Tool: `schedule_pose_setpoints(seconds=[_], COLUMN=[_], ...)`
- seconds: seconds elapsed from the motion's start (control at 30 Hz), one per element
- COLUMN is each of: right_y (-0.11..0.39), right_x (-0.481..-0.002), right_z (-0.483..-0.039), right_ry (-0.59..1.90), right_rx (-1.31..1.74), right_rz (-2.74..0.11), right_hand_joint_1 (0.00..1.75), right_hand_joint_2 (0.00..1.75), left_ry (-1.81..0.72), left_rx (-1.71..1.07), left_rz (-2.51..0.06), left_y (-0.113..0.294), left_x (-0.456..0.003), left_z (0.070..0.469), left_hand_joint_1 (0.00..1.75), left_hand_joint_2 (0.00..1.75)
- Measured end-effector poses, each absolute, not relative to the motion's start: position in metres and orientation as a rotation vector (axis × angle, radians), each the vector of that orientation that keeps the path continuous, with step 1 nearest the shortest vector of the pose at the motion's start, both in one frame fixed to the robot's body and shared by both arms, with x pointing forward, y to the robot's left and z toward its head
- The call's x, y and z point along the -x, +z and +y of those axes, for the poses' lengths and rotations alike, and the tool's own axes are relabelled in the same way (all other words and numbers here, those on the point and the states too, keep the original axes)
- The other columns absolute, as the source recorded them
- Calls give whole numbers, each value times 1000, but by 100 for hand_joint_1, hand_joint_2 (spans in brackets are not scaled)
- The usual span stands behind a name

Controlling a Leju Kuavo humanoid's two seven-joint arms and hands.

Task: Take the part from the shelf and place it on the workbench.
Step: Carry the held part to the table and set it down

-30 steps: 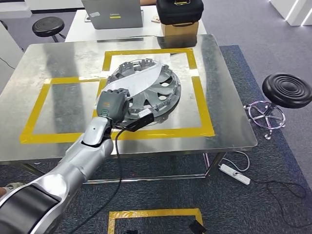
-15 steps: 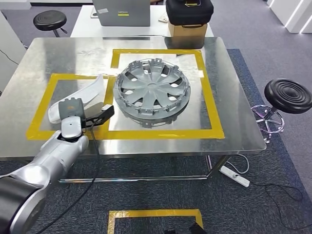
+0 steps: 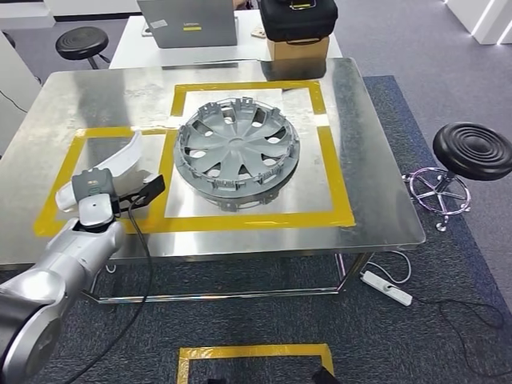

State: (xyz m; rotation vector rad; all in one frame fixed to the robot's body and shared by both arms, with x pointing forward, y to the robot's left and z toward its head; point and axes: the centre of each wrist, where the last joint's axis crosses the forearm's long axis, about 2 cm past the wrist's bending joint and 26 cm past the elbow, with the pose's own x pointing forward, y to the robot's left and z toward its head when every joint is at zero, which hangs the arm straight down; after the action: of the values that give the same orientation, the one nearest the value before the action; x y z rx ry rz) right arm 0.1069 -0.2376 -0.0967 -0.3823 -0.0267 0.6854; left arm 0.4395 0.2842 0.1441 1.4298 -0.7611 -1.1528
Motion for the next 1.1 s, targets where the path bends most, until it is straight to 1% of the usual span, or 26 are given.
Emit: schedule_pose_setpoints(seconds=[0.1, 0.23, 0.63, 0.77, 1.0, 1.1], right_y=[-97, -97, -96, -96, -96, -97], right_x=[-107, -108, -108, -109, -109, -107], right_z=[-238, -238, -238, -238, -238, -238], right_ry=[688, 689, 691, 692, 697, 698], right_rx=[382, 383, 381, 381, 379, 378], right_rz=[-28, -29, -29, -30, -35, -36], right_hand_joint_1=[0, 0, 0, 0, 0, 0], right_hand_joint_2=[175, 0, 0, 0, 0, 0], left_ry=[-1177, -1193, -1213, -1197, -1118, -1052], left_rx=[-1404, -1391, -1397, -1400, -1373, -1359], left_rz=[-774, -791, -812, -856, -1108, -1294], left_y=[139, 138, 138, 142, 157, 168], left_x=[-436, -436, -436, -437, -444, -447], left_z=[284, 282, 278, 279, 268, 260], left_hand_joint_1=[175, 0, 0, 0, 0, 0], left_hand_joint_2=[175, 175, 175, 175, 175, 175])
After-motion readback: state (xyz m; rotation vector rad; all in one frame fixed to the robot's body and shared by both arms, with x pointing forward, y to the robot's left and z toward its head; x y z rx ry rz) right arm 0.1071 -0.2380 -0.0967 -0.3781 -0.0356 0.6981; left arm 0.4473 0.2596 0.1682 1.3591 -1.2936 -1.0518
